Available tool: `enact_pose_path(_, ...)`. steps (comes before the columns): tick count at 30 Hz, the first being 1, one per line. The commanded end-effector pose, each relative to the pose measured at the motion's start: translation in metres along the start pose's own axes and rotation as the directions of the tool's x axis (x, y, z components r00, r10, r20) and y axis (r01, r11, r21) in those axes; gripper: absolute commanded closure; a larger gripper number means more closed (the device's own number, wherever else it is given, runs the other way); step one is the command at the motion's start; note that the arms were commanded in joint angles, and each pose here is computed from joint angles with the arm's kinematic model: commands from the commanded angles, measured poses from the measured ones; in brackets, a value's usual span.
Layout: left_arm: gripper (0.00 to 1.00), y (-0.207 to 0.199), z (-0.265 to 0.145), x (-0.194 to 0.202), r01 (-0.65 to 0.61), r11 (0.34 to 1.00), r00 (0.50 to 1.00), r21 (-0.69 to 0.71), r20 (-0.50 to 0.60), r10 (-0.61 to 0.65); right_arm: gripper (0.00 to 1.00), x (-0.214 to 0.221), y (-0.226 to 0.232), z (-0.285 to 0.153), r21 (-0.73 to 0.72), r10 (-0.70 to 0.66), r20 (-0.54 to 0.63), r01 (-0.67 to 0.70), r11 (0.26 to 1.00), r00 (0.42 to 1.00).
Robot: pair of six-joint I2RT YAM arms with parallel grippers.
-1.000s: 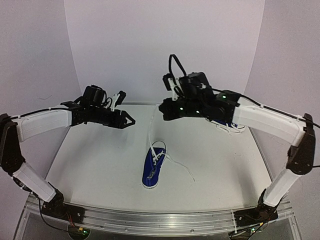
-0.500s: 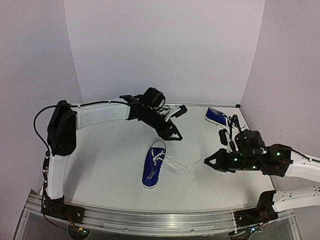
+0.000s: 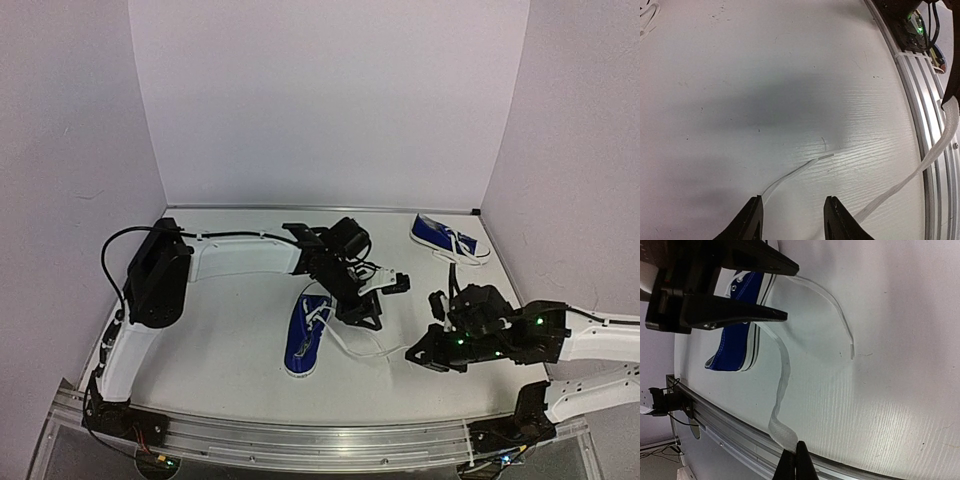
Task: Tie the shoes
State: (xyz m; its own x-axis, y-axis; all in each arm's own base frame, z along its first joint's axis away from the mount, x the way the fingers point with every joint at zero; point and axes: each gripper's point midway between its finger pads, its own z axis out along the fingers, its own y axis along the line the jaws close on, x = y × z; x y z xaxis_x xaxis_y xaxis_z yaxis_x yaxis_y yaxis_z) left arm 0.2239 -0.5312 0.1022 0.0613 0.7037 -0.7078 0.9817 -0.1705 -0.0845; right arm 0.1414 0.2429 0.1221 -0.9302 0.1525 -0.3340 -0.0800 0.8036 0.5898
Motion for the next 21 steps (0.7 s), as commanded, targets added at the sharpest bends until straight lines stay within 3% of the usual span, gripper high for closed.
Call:
enact_pose_path(1,0.61,0.016,0.016,-0.003,-0.088,0.995,0.996,-0.039,0.015,0.088,1.0,0.002,-0.004,0.0,0.017,0.033,0.011,-0.033,0.999,0.999)
enact_pose_path(17,0.65,0.018,0.067,0.028,-0.161,0.986,0.98,-0.042,-0.123,0.155,1.0,0.001,-0.004,-0.004,0.002,0.034,0.027,-0.034,0.999,0.999)
enact_pose_path(21,0.71,0.014,0.073,0.042,-0.167,0.986,0.97,-0.021,-0.182,0.161,1.0,0.0,-0.003,-0.004,-0.001,0.032,0.032,-0.032,0.999,0.999)
